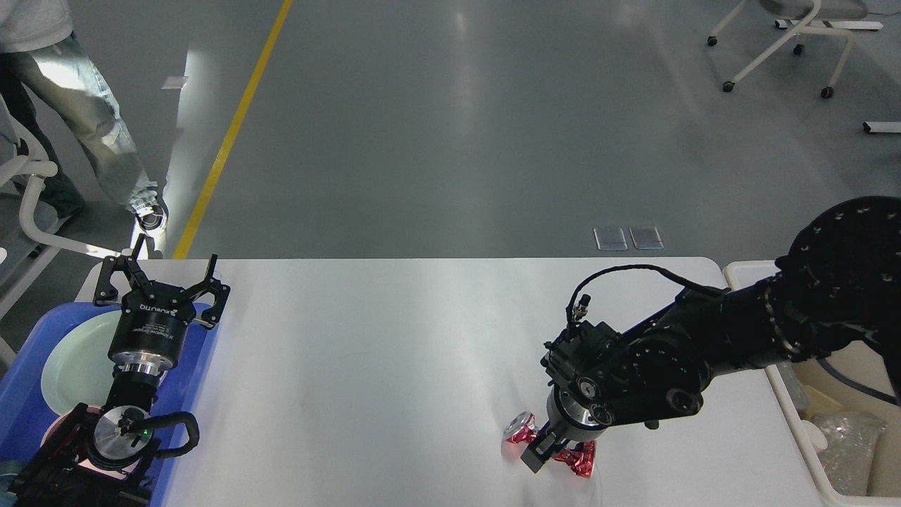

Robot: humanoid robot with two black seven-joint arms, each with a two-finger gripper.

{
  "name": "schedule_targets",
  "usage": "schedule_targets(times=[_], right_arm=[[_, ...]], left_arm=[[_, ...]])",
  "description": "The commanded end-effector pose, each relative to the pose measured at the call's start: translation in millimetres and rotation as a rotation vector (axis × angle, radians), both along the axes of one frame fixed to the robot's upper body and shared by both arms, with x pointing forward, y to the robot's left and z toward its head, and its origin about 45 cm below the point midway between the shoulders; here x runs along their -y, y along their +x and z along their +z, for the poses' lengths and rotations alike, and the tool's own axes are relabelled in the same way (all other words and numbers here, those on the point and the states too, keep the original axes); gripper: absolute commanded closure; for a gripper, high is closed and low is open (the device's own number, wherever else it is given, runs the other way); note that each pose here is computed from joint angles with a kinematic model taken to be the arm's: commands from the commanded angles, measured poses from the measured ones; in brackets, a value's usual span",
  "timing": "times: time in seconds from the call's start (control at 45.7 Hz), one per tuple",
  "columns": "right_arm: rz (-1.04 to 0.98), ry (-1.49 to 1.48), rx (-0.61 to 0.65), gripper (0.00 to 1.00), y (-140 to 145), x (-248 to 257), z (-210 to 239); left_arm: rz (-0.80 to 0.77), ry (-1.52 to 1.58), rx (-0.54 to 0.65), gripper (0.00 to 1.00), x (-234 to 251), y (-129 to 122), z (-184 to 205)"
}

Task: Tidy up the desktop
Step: 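Lower the right gripper and grasp the red crushed can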

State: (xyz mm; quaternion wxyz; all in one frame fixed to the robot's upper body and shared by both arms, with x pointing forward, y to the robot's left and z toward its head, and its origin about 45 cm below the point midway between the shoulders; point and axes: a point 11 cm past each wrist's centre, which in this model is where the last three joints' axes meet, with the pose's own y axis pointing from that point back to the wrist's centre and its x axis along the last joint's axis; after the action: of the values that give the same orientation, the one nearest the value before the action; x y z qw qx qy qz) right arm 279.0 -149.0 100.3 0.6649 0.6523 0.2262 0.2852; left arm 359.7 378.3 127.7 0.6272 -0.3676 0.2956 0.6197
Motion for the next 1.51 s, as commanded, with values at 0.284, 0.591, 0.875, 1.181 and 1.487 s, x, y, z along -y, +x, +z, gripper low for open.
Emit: schedule_targets(times=[0.284,0.591,0.875,1.181,1.487], right_arm=[[0.062,0.006,0.050,0.18,-13,-6,-40],[0.078,-0.001,0.048,0.54,-16,-4,-43],[0.058,-0.041,0.042,1.00,-15,11,-45],[0.012,-0.037,0.041,1.00,-11,12,-40],[-0.298,-0.015,0.047,1.00,37,30,36]], left_arm=[[0.000,0.000,0.000,0.03,0,0,0],[0.000,0.000,0.000,0.03,0,0,0],[0.000,0.000,0.000,0.03,0,0,0],[0.000,0.000,0.000,0.03,0,0,0],[0.000,0.000,0.000,0.03,0,0,0]])
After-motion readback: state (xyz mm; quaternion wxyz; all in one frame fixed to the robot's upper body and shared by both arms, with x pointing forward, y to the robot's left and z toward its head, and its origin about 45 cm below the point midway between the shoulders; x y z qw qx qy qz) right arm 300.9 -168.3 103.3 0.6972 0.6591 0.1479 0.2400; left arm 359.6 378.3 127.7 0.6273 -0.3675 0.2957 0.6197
